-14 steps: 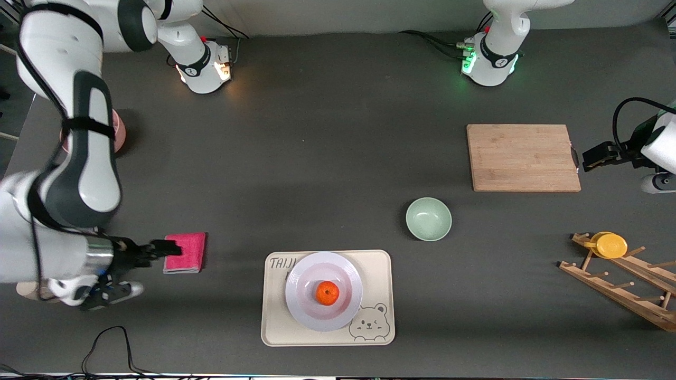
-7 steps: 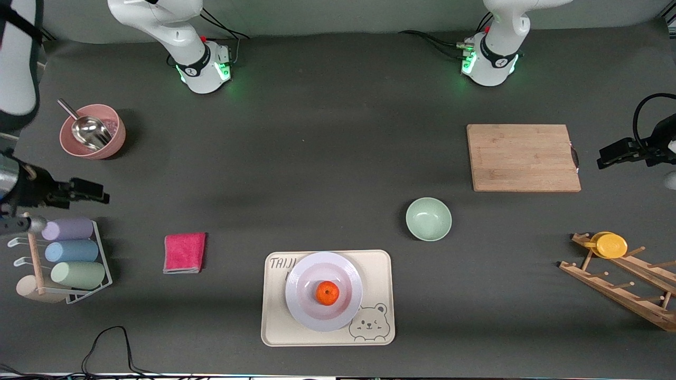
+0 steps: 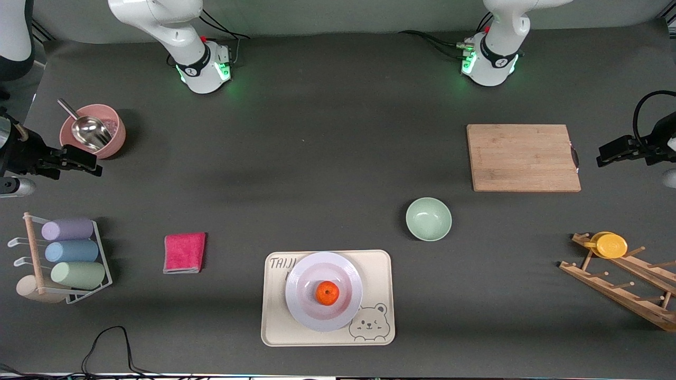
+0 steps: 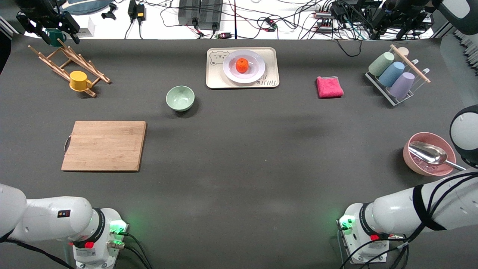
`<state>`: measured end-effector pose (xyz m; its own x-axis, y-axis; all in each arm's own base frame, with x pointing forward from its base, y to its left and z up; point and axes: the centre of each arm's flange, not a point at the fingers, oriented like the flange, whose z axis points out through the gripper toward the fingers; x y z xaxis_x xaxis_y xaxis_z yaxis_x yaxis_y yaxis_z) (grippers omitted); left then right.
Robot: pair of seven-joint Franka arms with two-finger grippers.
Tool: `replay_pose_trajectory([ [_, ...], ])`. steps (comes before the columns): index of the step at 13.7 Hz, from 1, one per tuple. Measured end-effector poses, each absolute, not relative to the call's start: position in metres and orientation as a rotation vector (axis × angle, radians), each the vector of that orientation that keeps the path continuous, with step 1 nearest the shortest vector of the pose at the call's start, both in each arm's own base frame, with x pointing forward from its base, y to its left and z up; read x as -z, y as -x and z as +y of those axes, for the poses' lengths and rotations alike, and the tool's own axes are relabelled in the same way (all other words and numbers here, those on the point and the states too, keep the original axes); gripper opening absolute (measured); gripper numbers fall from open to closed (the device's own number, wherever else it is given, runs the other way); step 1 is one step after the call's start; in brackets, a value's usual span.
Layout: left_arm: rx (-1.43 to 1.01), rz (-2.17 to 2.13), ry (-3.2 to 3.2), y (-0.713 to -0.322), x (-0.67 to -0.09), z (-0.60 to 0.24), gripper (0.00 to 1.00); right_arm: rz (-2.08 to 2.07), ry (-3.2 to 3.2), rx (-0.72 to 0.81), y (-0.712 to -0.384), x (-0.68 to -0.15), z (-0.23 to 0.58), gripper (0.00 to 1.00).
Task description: Place orange and plate with both arms
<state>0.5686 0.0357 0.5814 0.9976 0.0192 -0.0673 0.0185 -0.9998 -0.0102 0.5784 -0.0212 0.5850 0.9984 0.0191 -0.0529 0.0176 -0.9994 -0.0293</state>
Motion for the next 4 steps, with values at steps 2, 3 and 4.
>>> replay_pose_trajectory([
  [2,-0.106,-0.028,3.13,-0.5686,-0.5814,0.0355,1.0,-0.024,3.112,-0.087,-0.5788,-0.5832,-0.0226,1.0],
  [3,-0.106,-0.027,3.13,-0.5686,-0.5814,0.0352,1.0,-0.023,3.113,-0.089,-0.5787,-0.5828,-0.0228,1.0],
  [4,-0.108,-0.026,3.131,-0.5685,-0.5813,0.0348,1.0,-0.022,3.113,-0.09,-0.5787,-0.5824,-0.023,1.0],
])
